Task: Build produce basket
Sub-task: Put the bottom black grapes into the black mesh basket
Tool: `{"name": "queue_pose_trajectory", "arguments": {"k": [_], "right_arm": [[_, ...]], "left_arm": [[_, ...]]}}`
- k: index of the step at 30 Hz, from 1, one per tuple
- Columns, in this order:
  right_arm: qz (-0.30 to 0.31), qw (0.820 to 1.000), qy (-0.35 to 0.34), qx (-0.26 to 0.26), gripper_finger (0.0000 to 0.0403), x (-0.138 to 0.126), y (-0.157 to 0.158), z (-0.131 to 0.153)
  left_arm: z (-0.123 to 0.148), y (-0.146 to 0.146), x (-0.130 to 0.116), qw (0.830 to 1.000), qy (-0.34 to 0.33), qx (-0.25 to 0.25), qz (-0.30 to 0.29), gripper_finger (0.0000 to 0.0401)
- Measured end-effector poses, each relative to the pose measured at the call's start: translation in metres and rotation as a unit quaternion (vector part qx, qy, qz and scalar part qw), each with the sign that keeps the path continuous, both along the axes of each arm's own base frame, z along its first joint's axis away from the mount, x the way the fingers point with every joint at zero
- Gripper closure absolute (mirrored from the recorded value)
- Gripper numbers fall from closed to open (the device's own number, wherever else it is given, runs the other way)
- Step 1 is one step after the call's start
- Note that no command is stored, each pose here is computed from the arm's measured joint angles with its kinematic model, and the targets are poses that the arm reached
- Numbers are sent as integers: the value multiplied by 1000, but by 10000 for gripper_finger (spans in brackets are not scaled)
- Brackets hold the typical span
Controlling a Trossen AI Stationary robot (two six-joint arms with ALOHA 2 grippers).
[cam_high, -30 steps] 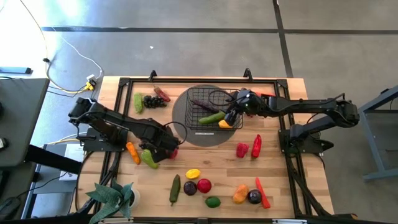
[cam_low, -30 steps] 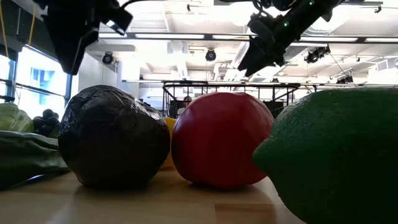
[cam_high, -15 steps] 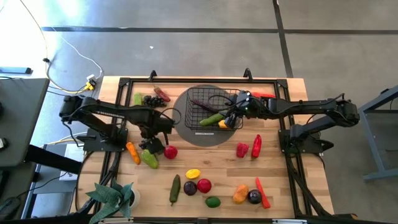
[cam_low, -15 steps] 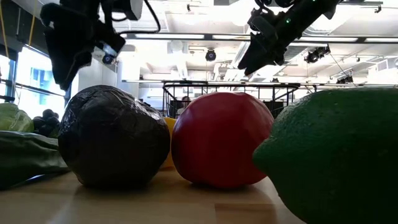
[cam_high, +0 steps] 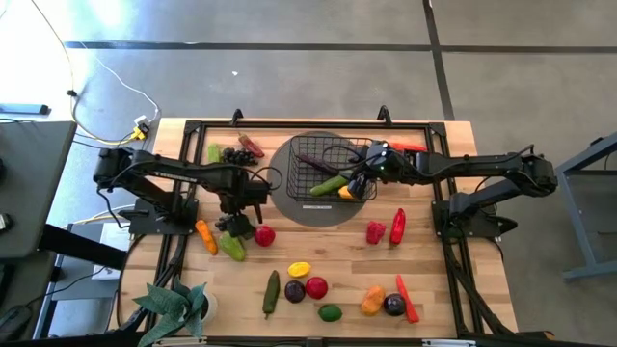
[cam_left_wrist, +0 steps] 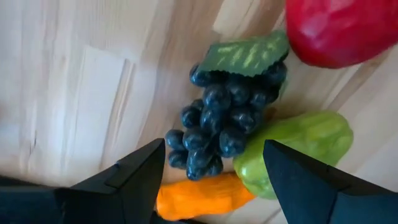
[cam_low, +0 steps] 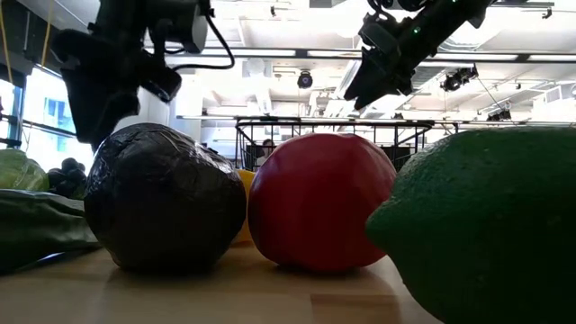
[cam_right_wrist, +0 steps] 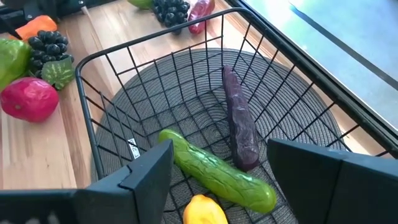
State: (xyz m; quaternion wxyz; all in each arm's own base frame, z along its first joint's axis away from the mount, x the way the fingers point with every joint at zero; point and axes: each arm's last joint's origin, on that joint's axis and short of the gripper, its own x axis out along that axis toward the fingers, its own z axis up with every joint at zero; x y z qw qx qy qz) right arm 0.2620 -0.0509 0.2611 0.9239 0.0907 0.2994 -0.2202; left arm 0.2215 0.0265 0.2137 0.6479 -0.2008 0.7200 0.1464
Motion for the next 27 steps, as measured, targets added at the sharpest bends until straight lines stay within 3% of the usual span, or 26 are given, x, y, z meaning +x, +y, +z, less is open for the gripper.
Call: {"name": "queue_pose_trajectory", "arguments": {"k": [20, 27], "right_arm": [[-16, 1000, -7, 14, 159, 0, 0, 0], [-16, 1000, -7, 14, 159, 0, 0, 0]], "left_arm": [[-57, 3, 27, 993, 87, -44, -64, 139], [-64, 5, 33, 993, 76, -29, -86, 203]]}}
